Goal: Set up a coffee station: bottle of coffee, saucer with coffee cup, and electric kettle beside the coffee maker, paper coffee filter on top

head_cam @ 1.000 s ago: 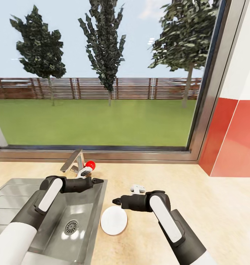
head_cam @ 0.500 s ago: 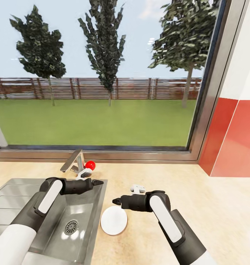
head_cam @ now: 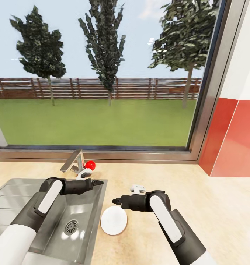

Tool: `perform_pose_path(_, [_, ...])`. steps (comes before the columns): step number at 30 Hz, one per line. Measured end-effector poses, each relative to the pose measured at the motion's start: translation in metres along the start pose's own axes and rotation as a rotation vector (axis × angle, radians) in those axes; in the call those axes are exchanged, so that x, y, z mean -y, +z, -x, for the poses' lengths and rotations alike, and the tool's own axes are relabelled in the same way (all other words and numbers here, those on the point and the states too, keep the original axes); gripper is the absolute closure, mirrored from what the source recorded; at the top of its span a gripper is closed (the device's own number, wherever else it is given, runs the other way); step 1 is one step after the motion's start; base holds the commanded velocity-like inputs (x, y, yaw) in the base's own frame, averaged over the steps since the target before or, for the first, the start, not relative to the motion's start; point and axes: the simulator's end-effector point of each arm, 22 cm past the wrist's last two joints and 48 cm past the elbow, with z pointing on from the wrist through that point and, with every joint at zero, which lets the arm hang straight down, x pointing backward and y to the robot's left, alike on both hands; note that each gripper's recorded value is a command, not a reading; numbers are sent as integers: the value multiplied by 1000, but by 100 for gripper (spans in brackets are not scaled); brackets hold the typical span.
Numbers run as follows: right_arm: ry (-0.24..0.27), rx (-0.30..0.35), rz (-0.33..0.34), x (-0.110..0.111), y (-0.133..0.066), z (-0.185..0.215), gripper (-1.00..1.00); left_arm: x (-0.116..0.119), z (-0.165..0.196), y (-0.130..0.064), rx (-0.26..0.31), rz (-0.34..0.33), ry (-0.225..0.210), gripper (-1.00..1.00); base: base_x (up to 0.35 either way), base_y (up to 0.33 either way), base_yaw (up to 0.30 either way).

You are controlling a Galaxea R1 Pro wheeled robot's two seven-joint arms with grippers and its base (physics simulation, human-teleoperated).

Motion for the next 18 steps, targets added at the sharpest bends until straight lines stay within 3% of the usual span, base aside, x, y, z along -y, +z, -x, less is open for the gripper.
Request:
perform_pose_path(12, [-1, 1, -5, 2, -1, 1, -100, 2, 0, 0, 1, -11, -5, -100, 0, 0, 0])
perform_pose_path(18, [-9, -2, -49, 27, -6, 0, -100, 5, -5, 0, -1, -34, -13, -100, 0, 0, 0])
